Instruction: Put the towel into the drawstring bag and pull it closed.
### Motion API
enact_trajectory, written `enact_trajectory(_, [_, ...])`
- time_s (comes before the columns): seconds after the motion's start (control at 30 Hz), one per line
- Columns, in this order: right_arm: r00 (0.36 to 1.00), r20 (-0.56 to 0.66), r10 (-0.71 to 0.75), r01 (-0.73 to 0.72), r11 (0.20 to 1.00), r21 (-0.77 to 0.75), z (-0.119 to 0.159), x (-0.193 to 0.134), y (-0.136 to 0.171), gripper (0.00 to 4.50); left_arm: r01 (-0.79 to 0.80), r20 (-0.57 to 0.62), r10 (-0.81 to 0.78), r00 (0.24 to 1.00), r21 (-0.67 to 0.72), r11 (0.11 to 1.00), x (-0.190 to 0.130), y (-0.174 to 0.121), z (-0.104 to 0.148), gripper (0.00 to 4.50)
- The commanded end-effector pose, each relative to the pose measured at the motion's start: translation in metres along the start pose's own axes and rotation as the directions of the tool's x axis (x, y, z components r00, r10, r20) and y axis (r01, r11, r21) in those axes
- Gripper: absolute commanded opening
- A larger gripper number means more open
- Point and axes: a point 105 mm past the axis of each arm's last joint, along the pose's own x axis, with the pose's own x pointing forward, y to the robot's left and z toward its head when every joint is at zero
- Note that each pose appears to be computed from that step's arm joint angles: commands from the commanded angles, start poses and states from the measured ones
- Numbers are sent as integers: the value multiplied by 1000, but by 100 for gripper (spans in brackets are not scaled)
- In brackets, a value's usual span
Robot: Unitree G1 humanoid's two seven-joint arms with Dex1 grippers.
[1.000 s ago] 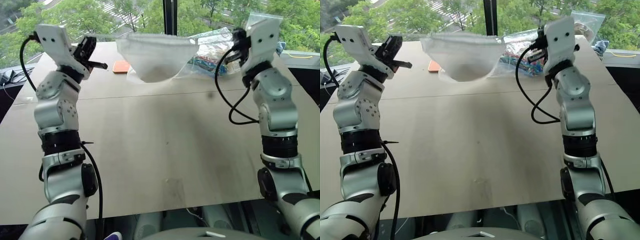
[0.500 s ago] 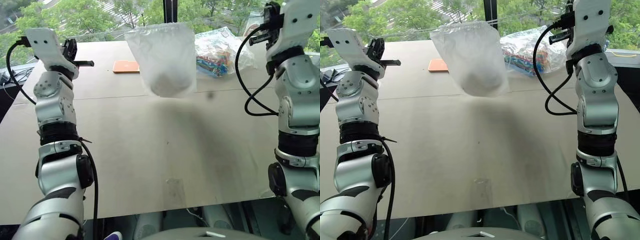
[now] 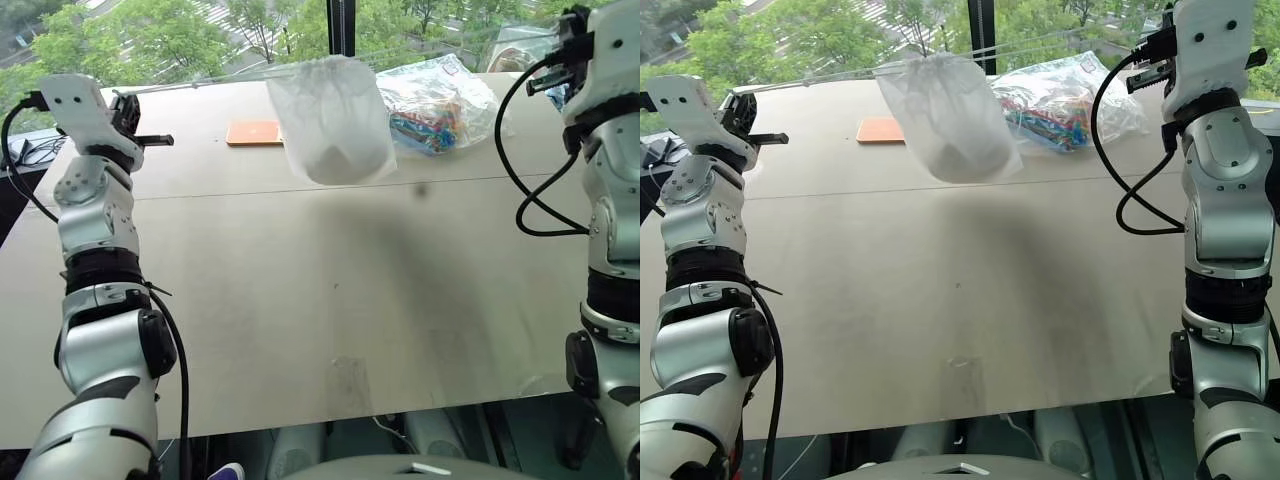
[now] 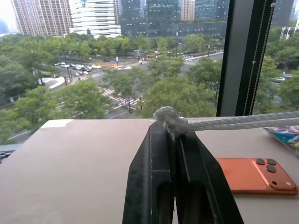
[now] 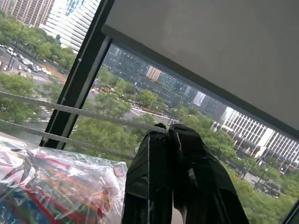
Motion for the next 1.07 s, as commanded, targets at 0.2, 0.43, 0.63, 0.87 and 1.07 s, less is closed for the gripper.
enact_trajectory(0.2, [907,-90,411,-382,895,230,-36,-73,62,0,490,-151,-522,840,-203,848,-77,-80,-53,4])
enact_trajectory(0.43, [685,-248,685,-573,717,398,-92,-174,114,142,723,-275,-794,542,-329,608,-172,-126,-81,171])
enact_trajectory(0.63, [644,-319,695,-547,710,444,-105,-219,103,426,683,-347,-762,546,-342,645,-206,-105,-91,441])
enact_trajectory(0.87, [736,-317,599,-476,790,387,-100,-218,66,440,636,-421,-708,568,-322,702,-241,-93,-97,448])
enact_trajectory(1.07, [749,-316,583,-473,804,360,-107,-215,58,440,578,-431,-653,622,-309,755,-237,-84,-97,448])
